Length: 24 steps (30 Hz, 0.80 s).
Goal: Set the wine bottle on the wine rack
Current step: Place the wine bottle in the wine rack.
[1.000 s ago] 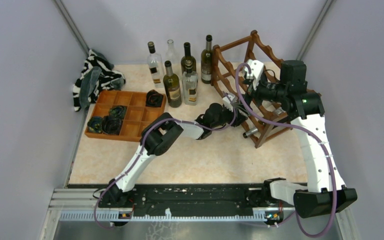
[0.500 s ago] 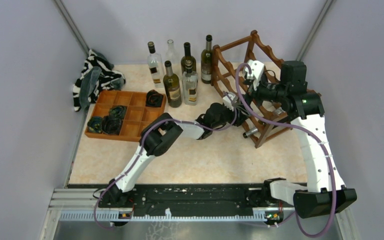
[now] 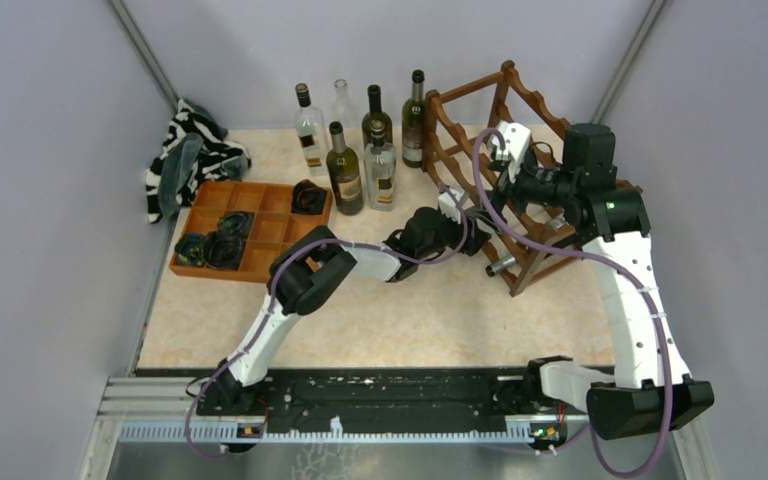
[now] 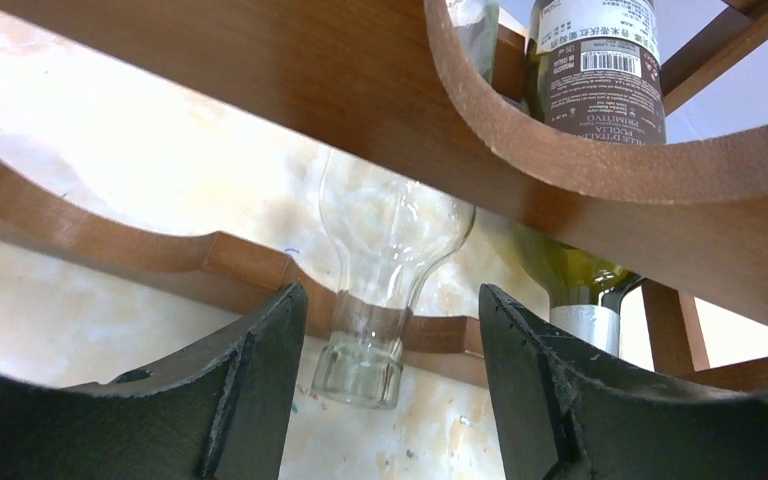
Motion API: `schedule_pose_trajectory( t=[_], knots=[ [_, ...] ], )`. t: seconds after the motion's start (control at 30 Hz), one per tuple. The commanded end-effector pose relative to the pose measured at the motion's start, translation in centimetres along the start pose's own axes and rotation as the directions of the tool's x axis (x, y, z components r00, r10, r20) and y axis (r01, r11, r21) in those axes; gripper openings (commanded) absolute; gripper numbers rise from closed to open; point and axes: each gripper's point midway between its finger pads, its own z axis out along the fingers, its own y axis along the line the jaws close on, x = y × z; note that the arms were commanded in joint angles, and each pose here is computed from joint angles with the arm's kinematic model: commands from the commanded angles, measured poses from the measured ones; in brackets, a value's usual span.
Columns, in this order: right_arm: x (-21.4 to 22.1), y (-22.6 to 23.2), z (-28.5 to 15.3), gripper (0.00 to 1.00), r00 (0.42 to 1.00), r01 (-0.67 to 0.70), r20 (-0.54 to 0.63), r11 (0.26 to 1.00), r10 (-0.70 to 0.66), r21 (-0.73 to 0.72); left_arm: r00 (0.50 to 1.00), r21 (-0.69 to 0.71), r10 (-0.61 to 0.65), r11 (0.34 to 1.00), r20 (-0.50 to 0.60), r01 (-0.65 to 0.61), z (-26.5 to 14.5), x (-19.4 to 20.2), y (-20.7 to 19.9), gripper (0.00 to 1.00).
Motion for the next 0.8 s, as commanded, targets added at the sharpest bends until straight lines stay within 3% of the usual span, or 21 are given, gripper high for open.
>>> schedule_pose_trajectory(
  t=[0.0,0.37,0.6,0.77],
  knots=[
    [-1.4,0.0,-0.9,0.99,0.998,0.034,0.051,0.999,-0.035,0.021,1.000,-0.048,0.021,0.999,0.017,-0.021,-1.5,-1.8,0.6,0.70],
    [-1.4,1.1,-1.3,0.99,0.996,0.056,0.064,0.998,-0.055,-0.004,0.999,-0.008,-0.015,1.000,-0.036,0.015,-8.3,-3.4,-1.9,0.70],
    [-1.7,2.7,-1.6,0.99,0.995,0.003,0.103,0.999,0.002,-0.044,0.991,0.054,0.063,0.997,-0.118,-0.057,-15.0,-4.2,-4.6,0.70],
    [-3.0,7.5,-1.3,0.98,0.963,-0.089,0.218,0.951,0.159,-0.296,0.972,-0.025,0.075,0.996,-0.222,-0.082,-19.4,-3.8,-3.5,0.73]
  ],
)
